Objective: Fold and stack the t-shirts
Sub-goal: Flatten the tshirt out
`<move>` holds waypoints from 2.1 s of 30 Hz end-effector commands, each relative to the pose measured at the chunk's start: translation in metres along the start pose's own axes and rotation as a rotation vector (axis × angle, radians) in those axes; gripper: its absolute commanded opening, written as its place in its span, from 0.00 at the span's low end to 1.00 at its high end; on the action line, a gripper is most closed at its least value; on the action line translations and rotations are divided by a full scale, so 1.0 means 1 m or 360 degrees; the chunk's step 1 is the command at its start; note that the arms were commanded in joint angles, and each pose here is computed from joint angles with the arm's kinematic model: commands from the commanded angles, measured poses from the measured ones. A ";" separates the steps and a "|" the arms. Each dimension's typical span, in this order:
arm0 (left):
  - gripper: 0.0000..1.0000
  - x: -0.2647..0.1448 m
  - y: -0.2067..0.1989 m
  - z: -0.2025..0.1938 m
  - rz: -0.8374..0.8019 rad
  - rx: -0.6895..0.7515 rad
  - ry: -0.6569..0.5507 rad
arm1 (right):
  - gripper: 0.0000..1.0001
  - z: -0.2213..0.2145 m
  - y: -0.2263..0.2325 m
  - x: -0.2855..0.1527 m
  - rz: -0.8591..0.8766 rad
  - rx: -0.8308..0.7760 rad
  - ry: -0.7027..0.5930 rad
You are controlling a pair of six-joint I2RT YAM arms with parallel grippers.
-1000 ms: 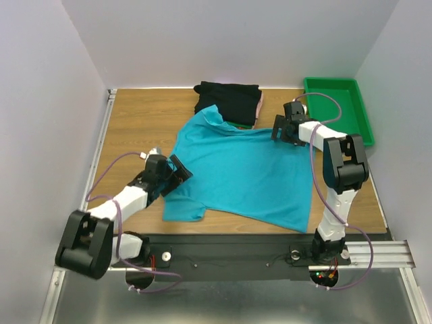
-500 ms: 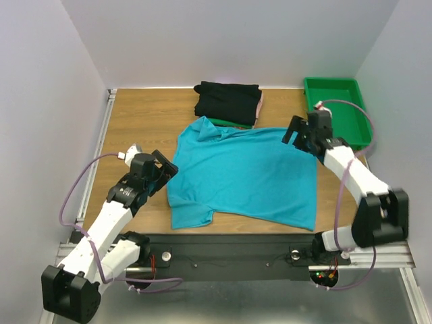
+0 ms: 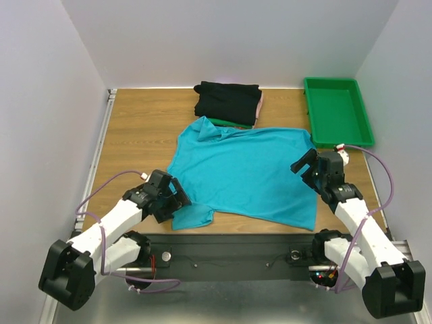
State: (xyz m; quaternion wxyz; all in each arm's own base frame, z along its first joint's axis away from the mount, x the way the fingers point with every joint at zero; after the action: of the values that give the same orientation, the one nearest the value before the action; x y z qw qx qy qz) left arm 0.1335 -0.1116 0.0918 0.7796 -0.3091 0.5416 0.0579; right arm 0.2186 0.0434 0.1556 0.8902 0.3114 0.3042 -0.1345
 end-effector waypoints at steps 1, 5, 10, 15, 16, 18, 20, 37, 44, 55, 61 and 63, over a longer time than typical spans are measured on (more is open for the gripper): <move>0.99 -0.002 0.001 -0.016 0.0080 0.0076 0.0134 | 1.00 0.004 0.002 -0.002 0.0012 0.0083 -0.0057; 0.99 -0.007 -0.002 -0.021 0.0082 0.0147 0.0217 | 1.00 0.003 0.003 0.006 -0.0032 0.0069 -0.0012; 0.99 -0.019 -0.012 -0.011 0.0166 0.0223 0.0177 | 1.00 -0.001 0.004 0.016 -0.0064 -0.0016 0.0086; 0.99 -0.027 -0.017 0.008 0.0309 0.0273 0.0007 | 1.00 -0.007 -0.002 0.025 -0.0128 -0.0096 0.0147; 0.98 -0.031 -0.030 0.018 0.0304 0.0296 -0.0038 | 1.00 -0.006 -0.003 0.027 -0.0144 -0.0128 0.0143; 0.98 -0.035 -0.045 0.030 0.0284 0.0307 -0.0111 | 1.00 -0.003 0.001 0.030 -0.0141 -0.0155 0.0152; 0.98 -0.037 -0.067 0.044 0.0191 0.0327 -0.0205 | 1.00 0.000 0.004 0.031 -0.0131 -0.0183 0.0154; 0.99 0.086 -0.137 0.112 -0.0142 0.0391 -0.0110 | 1.00 -0.002 0.010 0.088 -0.0206 -0.0383 0.0303; 0.98 0.111 -0.139 0.137 -0.0146 0.0395 -0.0110 | 1.00 0.003 0.018 0.134 -0.0303 -0.0436 0.0301; 0.98 0.097 -0.171 0.205 -0.0265 0.0343 -0.0369 | 1.00 0.036 0.055 0.155 -0.0186 -0.0491 0.0202; 0.98 0.023 -0.186 0.198 -0.0389 0.0412 -0.0555 | 1.00 0.057 0.072 0.089 0.0047 -0.0381 0.0037; 0.98 0.014 -0.171 0.182 -0.0327 0.0400 -0.0549 | 1.00 0.051 0.062 0.070 0.0057 -0.0323 0.0009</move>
State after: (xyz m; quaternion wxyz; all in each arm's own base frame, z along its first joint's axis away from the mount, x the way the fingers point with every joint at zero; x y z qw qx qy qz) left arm 0.3898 -0.1591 0.1358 0.8679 -0.2601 0.4222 -0.0288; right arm 0.3513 0.0555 0.1355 0.9049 0.1849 0.3704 -0.0987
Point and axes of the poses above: each gripper's point midway between its finger pads, its own x axis out along the fingers, its own y axis along the line the jaws close on, z = x × y, the point moved 7 cm from there along -x, back along the fingers, and after that the axes turned 1 degree about -x, right-handed, at the moved point
